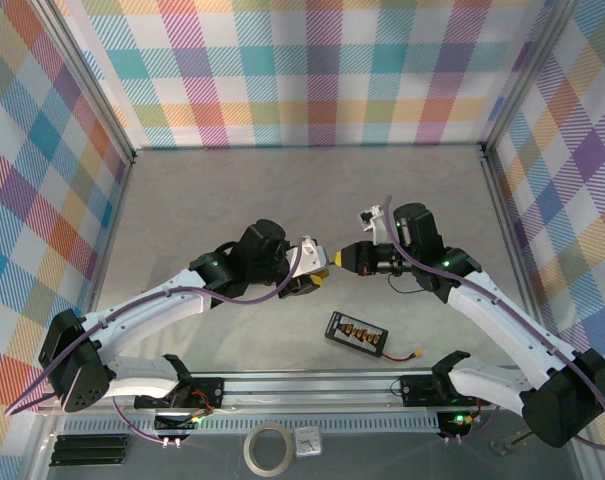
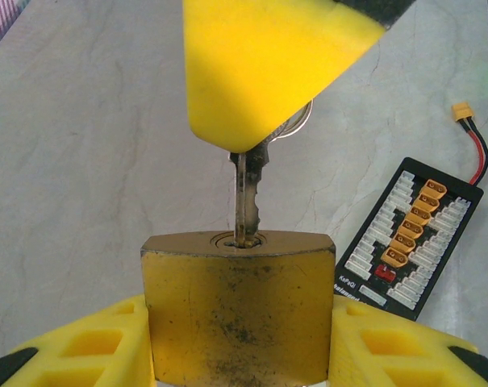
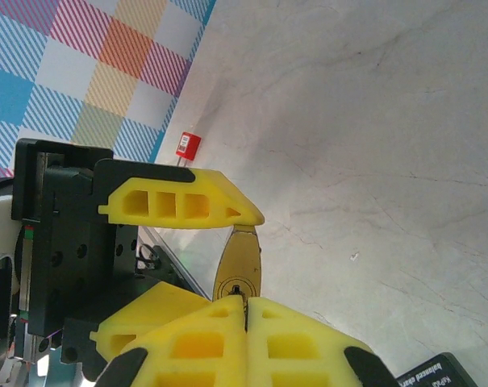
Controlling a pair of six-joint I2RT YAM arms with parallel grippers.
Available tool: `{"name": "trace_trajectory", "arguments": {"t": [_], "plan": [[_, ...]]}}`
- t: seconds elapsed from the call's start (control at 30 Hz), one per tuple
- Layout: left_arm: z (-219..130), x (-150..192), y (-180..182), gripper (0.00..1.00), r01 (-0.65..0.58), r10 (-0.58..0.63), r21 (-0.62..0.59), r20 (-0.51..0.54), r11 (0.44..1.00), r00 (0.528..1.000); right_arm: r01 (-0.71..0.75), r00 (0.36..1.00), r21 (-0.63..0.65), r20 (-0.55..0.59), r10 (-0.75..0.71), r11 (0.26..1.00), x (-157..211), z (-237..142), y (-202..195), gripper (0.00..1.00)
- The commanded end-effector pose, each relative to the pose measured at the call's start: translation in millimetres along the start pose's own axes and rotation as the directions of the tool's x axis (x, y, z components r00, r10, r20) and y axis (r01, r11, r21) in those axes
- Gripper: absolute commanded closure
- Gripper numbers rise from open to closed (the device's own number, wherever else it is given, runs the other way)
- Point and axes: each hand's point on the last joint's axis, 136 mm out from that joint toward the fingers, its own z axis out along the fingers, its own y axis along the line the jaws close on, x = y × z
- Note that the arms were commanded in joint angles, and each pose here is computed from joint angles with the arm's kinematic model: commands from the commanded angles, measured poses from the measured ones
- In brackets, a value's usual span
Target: Unlock with the key
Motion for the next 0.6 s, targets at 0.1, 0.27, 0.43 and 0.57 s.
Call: {"name": "trace_trajectory", "arguments": {"t": [0.1,0.27,0.43,0.57], "plan": [[-24,-86,9,1.0,-0.104,0.119,-0.065,0.296,0.992,0.948,-0.009,0.995,-0.021,-0.101,0.006,1.0,23,5,7,1.0],[-23,-65,1,1.0,-0.094,0.102,-0.042,0.249,0.995,0.963,-0.003,0.996,0.004,-0.087,0.004,1.0,20,1,5,1.0],[-11,-23,-1,1.0,-0.085,0.087,-0.029,0.071,0.996,0.994,-0.145,0.989,0.211,0.015,0.145,0.967,4,-18,-39,1.0],[-6,22,-8,1.0,-0.049,0.048,-0.013,-0.091,0.999,0.995,-0.212,0.977,0.241,0.062,0.203,0.947,-3,-32,-55,1.0]]}}
